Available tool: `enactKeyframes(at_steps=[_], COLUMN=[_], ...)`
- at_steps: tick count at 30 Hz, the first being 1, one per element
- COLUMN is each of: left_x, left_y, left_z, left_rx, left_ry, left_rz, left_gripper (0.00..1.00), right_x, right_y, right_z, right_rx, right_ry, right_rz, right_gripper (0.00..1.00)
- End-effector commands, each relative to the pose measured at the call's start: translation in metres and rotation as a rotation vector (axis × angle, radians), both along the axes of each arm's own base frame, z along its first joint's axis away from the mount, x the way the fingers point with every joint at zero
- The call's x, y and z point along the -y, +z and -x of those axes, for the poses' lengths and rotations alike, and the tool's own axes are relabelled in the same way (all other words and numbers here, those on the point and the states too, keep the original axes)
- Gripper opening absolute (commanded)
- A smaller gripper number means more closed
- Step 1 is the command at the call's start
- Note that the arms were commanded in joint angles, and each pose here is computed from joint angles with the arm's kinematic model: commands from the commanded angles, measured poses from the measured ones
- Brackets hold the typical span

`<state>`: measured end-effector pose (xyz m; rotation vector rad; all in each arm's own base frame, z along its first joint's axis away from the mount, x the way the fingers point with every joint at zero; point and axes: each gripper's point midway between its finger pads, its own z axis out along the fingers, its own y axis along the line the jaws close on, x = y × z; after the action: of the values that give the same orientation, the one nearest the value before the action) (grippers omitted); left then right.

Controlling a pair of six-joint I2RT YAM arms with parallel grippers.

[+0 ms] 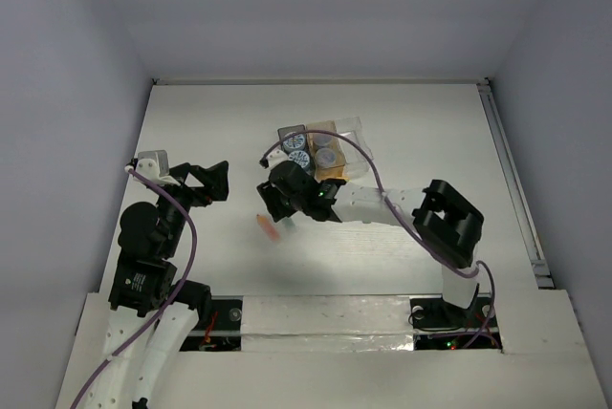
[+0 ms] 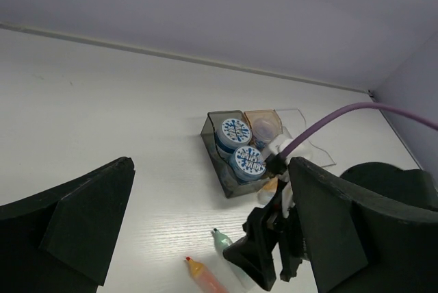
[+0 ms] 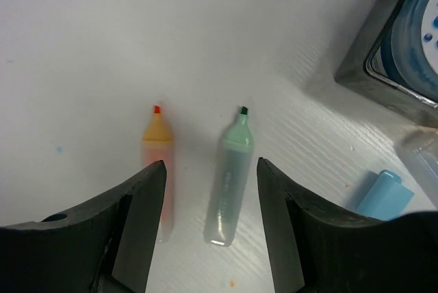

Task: Sort the stationery into containers
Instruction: Pick up the pen from the center of the board.

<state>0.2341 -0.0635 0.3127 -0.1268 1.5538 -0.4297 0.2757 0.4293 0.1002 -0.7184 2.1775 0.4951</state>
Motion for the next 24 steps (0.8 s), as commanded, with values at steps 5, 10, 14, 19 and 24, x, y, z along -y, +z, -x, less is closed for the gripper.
enactKeyframes(at_steps=[5,10,14,19,24], left_x=[0.004,0.009,0.01,0.016,0.036], left_y=[0.01,0.009,0.008,-0.001,-0.012], left_z=[-0.002,-0.001,-0.001,-0.005,-0.005], left_rx=[0.041,0.038,0.031,-0.004,-0.054], left_ry=[-0.015,-0.044,-0.049,-0.076,-0.17], left_rz=[0.007,0.007,0.008,0.026,0.087], left_gripper=[0.94,0.94,0.94,0.91,0.82], right_x=[0.01,0.007,0.007,0.006,0.009], right_y=[-0.037,-0.053,-0.061,-0.039,0.026], right_z=[-0.015,-0.017,-0.016,-0.026,-0.046], right_rx=[-0.039,-0.057,-0.072,-0.025,0.093], right_ry=[-0.059,-0.058,-0.059,-0.104,-0.184], right_rz=[0.102,0.132,0.147,0.117,0.0], right_gripper=[0.61,0.57,0.39,0.18,0.14])
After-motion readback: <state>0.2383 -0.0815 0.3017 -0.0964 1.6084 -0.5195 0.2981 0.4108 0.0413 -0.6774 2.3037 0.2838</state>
